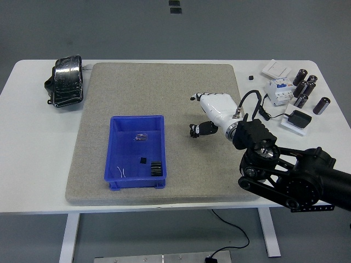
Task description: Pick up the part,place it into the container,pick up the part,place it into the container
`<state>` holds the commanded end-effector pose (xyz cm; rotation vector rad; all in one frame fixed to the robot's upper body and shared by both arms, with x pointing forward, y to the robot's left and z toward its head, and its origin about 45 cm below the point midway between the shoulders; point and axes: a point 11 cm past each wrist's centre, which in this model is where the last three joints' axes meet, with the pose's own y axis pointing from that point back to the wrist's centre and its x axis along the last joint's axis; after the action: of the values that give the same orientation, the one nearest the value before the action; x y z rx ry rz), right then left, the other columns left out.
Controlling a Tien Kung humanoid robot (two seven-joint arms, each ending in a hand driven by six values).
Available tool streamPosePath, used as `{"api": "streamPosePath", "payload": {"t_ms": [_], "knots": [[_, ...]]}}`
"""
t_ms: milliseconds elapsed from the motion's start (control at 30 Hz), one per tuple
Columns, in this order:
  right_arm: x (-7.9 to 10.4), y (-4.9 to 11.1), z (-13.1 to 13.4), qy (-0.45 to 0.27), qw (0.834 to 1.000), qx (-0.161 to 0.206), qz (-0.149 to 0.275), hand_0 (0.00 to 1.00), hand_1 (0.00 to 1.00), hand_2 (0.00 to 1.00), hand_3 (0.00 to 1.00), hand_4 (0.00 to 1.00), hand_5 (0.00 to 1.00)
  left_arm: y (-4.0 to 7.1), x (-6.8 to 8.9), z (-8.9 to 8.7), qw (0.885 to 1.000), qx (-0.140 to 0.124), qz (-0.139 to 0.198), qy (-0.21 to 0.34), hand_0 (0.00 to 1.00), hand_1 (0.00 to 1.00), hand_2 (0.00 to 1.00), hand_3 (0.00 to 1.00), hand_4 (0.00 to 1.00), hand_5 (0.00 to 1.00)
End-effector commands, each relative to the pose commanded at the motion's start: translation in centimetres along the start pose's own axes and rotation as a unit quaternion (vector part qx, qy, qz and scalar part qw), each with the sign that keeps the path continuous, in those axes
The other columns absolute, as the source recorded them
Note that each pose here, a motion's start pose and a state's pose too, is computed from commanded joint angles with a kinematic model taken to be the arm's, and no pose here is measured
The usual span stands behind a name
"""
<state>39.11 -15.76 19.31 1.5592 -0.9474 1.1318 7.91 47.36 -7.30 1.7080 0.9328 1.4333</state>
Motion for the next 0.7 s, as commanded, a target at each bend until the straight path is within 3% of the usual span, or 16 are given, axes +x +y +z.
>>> {"api": "streamPosePath", "payload": {"t_ms": [467,500,667,700], "knots": [[-2.2,-0.9,-0.5,0.023,0.999,0.012,-0.022,0.576,0.692,0.764,0.777,0.738,0.257,0.0,0.0,0.0,1.0,0.001,0.001,-0.001,0.648,0.652,0.602,0.53,0.618,0.642],[-2.3,-1.0,-0.5,0.023,0.999,0.013,-0.023,0.525,0.649,0.717,0.714,0.722,0.266,0.0,0.0,0.0,1.0,0.001,0.001,-0.001,0.647,0.652,0.602,0.53,0.618,0.64],[-3.2,-1.1,-0.2,0.023,0.999,0.01,-0.031,0.525,0.649,0.717,0.714,0.722,0.266,0.0,0.1,0.1,1.0,0.0,0.002,-0.001,0.647,0.652,0.602,0.53,0.618,0.64],[-3.3,-1.2,-0.1,0.023,0.999,0.009,-0.032,0.486,0.63,0.685,0.701,0.71,0.264,0.0,0.1,0.1,1.0,0.001,0.002,-0.001,0.647,0.651,0.603,0.53,0.617,0.638]]}}
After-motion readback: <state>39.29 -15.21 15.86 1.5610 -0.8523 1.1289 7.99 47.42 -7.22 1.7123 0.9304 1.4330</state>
